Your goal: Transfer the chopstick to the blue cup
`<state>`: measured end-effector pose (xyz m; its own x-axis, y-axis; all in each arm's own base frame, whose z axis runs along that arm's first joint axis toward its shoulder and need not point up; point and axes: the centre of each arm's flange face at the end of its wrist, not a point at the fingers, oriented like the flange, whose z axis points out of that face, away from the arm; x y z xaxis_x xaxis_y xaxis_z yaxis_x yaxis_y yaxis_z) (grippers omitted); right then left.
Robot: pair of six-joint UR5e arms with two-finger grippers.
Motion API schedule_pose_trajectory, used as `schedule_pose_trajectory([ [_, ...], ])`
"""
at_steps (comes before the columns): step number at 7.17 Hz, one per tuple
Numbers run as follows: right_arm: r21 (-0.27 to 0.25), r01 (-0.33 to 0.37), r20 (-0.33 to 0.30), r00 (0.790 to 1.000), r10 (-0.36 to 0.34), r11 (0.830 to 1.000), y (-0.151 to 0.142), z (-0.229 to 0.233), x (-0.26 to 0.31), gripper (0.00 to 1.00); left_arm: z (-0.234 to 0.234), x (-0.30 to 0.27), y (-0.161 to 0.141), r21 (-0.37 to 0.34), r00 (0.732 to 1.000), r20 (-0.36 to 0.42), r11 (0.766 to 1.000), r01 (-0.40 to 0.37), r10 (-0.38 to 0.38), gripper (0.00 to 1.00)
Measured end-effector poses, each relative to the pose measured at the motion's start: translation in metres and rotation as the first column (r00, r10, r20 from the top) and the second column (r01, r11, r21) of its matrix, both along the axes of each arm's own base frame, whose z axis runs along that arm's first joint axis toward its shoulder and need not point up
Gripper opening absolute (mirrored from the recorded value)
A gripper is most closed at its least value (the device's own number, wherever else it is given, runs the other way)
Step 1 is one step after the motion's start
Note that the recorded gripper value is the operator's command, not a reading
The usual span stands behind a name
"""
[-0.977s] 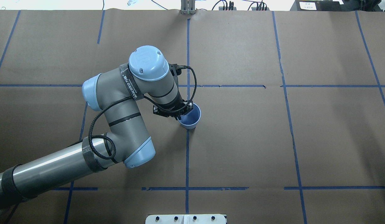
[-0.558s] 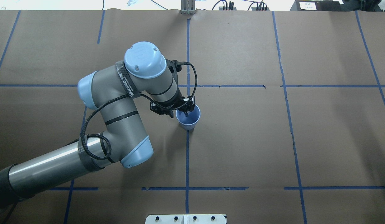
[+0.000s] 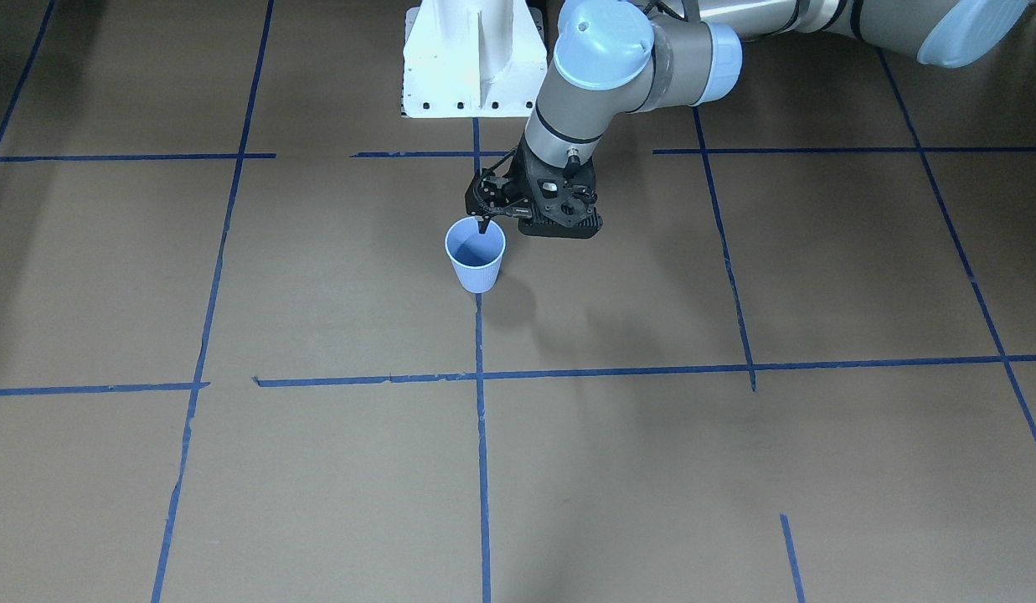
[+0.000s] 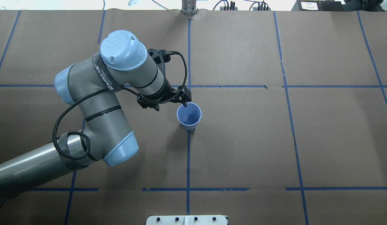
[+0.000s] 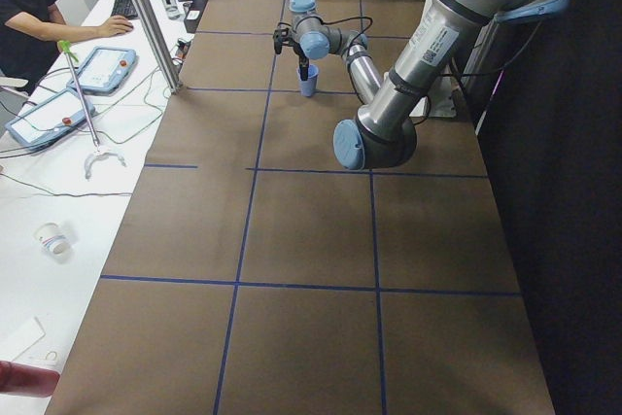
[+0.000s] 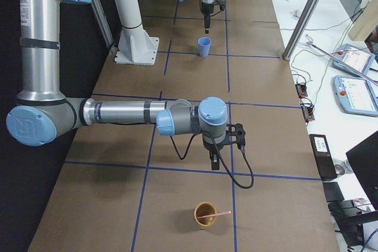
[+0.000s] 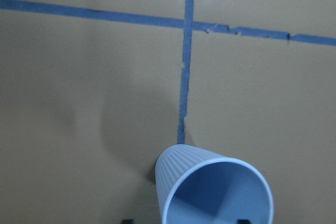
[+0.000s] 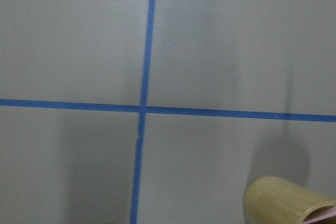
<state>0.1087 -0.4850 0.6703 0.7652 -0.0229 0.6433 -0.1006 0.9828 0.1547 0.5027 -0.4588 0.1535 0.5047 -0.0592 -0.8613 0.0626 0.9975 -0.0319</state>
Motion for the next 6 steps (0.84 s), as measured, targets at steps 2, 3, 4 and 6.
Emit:
schedule_pose_trajectory([
  [2,0.033,-0.103,-0.054,0.993,0.105,0.994,0.005,0.056,0.035,0.99,0.001,-0.001,0.0,-0.001,1.0,-0.001,1.0,0.0,0.0,1.0],
  [3,0.014,-0.15,-0.053,0.987,0.15,0.989,0.012,0.067,0.041,1.0,0.001,-0.001,0.0,-0.001,1.0,-0.001,1.0,0.0,0.0,1.0],
  [4,-0.001,-0.178,-0.05,0.983,0.178,0.984,0.016,0.074,0.043,0.99,0.001,-0.001,0.0,-0.001,1.0,-0.001,1.0,0.0,0.0,1.0],
  [6,-0.004,-0.199,-0.052,0.979,0.199,0.98,0.019,0.086,0.044,0.92,0.002,0.0,0.001,-0.001,1.0,-0.001,1.0,0.0,0.0,1.0],
])
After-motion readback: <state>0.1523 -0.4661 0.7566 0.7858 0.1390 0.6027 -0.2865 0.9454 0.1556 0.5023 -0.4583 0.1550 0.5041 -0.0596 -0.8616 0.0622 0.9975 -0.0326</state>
